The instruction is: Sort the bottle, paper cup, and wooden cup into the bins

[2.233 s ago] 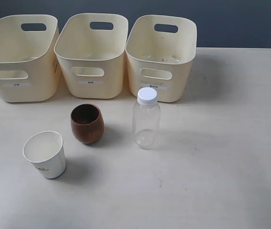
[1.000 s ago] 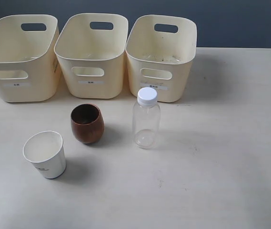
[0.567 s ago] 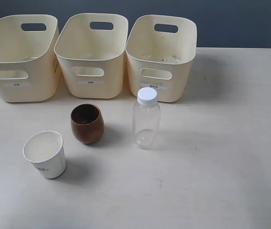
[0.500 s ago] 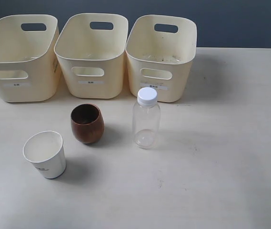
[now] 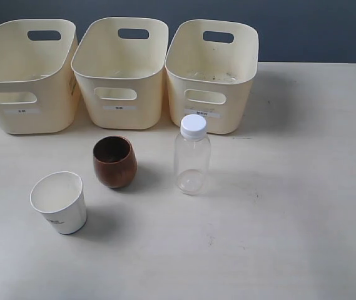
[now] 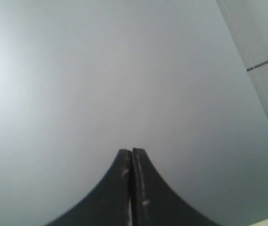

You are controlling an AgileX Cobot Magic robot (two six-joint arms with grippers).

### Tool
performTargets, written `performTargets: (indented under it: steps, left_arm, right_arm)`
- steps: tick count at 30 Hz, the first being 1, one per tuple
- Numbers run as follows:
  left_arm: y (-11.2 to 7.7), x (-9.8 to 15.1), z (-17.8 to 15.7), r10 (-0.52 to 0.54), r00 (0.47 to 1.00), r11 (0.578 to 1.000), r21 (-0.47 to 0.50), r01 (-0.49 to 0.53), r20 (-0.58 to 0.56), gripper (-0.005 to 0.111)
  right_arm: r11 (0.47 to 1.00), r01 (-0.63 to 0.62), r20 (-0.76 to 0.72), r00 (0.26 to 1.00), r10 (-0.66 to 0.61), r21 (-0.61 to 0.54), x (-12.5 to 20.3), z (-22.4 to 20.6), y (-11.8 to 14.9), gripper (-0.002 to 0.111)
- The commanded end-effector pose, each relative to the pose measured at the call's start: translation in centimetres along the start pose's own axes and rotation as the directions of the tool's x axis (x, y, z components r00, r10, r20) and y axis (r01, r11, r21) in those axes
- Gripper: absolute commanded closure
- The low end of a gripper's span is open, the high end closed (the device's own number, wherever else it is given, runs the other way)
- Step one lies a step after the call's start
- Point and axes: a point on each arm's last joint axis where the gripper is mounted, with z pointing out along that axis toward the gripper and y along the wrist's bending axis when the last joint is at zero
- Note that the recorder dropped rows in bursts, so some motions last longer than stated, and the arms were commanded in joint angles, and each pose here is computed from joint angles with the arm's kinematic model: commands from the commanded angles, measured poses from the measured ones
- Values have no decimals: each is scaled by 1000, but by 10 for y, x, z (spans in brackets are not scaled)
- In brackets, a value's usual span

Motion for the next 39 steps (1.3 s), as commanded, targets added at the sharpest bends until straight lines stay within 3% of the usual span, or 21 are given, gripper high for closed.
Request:
performTargets:
  steps: [1, 5, 8, 12, 15, 21, 28, 32, 37, 39]
  left_arm:
    - [0, -2, 0, 0, 1000, 1000, 2, 0, 12, 107]
    - [0, -2, 0, 0, 1000, 1000, 2, 0, 12, 107]
    - [0, -2, 0, 0, 1000, 1000, 2, 0, 12, 107]
    - [0, -2, 0, 0, 1000, 1000, 2, 0, 12, 107]
    - [0, -2, 0, 0, 1000, 1000, 2, 0, 12, 107]
    - [0, -2, 0, 0, 1000, 1000, 2, 0, 12, 107]
    - [0, -2, 0, 0, 1000, 1000, 2, 0, 12, 107]
    - [0, -2, 0, 0, 1000, 1000, 2, 0, 12, 107]
    - [0, -2, 0, 0, 1000, 1000, 2, 0, 12, 107]
    - [0, -2, 0, 0, 1000, 1000, 2, 0, 12, 107]
  right_arm:
    - [981, 194, -84, 977, -194, -17, -28, 19, 16, 109]
    - [940, 338, -200, 919, -339, -44, -39, 44, 23, 109]
    - [906, 394, -346, 837, -424, -158, -31, 65, 29, 109]
    - [851, 269, -404, 788, -464, -452, -10, 84, 51, 109]
    - [820, 135, -417, 808, -416, -556, 0, 95, 61, 109]
    - [781, 25, -504, 751, -426, -624, 25, 101, 59, 109]
    - [772, -23, -506, 768, -393, -636, 42, 94, 55, 109]
    - [801, -17, -520, 769, -372, -599, 50, 97, 49, 109]
    - [875, 59, -541, 765, -349, -480, 59, 116, 33, 109]
    - [876, 68, -548, 756, -358, -478, 63, 124, 30, 109]
